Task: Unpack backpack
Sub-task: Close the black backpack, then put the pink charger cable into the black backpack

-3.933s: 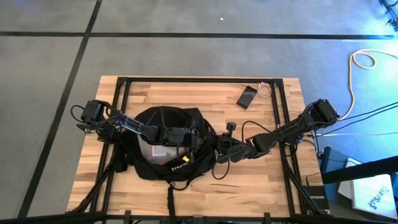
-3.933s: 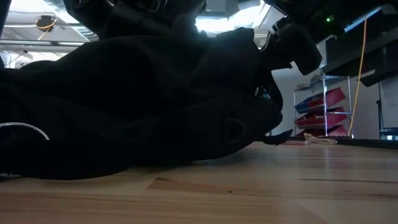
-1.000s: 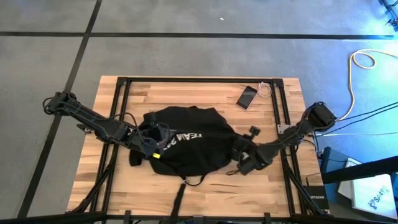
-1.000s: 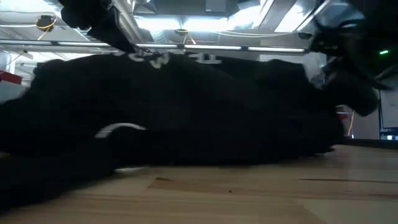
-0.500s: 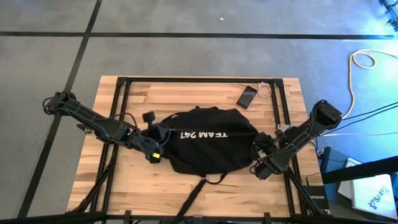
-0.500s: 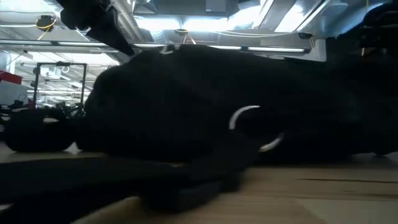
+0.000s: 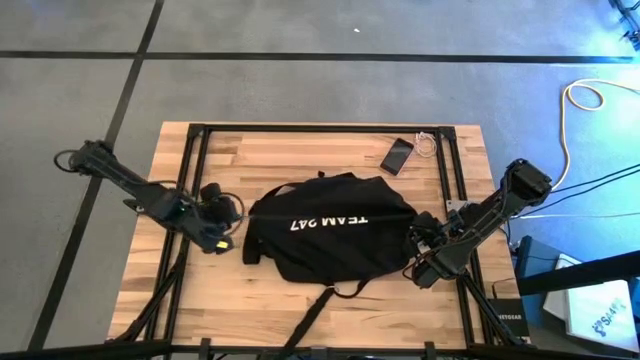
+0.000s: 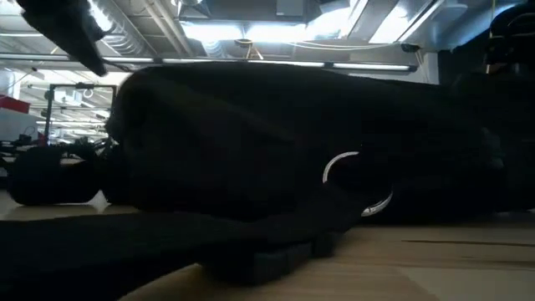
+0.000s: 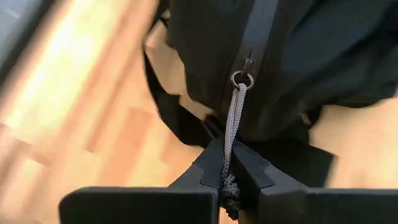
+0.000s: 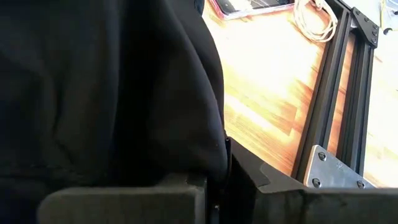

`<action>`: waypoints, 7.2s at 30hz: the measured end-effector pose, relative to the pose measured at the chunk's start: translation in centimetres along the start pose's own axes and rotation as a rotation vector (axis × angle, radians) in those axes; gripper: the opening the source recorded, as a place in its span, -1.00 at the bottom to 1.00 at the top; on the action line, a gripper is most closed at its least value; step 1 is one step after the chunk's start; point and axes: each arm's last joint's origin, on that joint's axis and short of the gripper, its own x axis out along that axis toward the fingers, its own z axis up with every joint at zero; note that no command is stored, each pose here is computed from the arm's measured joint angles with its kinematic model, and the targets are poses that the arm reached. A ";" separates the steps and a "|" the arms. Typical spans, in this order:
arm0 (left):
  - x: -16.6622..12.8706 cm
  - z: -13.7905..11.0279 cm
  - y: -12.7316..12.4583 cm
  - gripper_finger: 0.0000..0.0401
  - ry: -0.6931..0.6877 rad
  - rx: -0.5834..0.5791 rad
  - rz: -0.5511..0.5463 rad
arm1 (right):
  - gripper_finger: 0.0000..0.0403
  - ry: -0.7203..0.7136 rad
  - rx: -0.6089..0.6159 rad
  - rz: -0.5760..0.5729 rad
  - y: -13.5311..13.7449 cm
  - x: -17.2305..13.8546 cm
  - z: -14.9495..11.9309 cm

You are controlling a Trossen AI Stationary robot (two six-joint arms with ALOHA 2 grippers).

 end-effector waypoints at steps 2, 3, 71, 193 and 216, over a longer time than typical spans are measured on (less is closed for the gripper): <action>-0.6 -0.4 0.5 -1.00 0.037 -0.052 -0.066 | -0.93 -0.002 0.000 0.002 0.0 0.0 0.0; -0.7 -0.7 0.7 -1.00 0.063 -0.079 -0.093 | -0.93 -0.003 0.000 0.003 0.0 0.0 0.0; 11.7 -3.2 -4.1 -0.64 -0.365 -0.129 -0.061 | -0.93 -0.373 -0.367 0.681 12.4 3.5 8.1; 8.6 -0.6 -19.3 0.83 -0.544 0.234 -0.599 | 0.88 -0.206 -0.262 1.120 13.1 -4.0 6.6; 10.1 1.4 -17.8 0.83 -0.573 0.094 -0.502 | 0.88 -0.473 -0.340 0.890 12.7 -4.0 6.6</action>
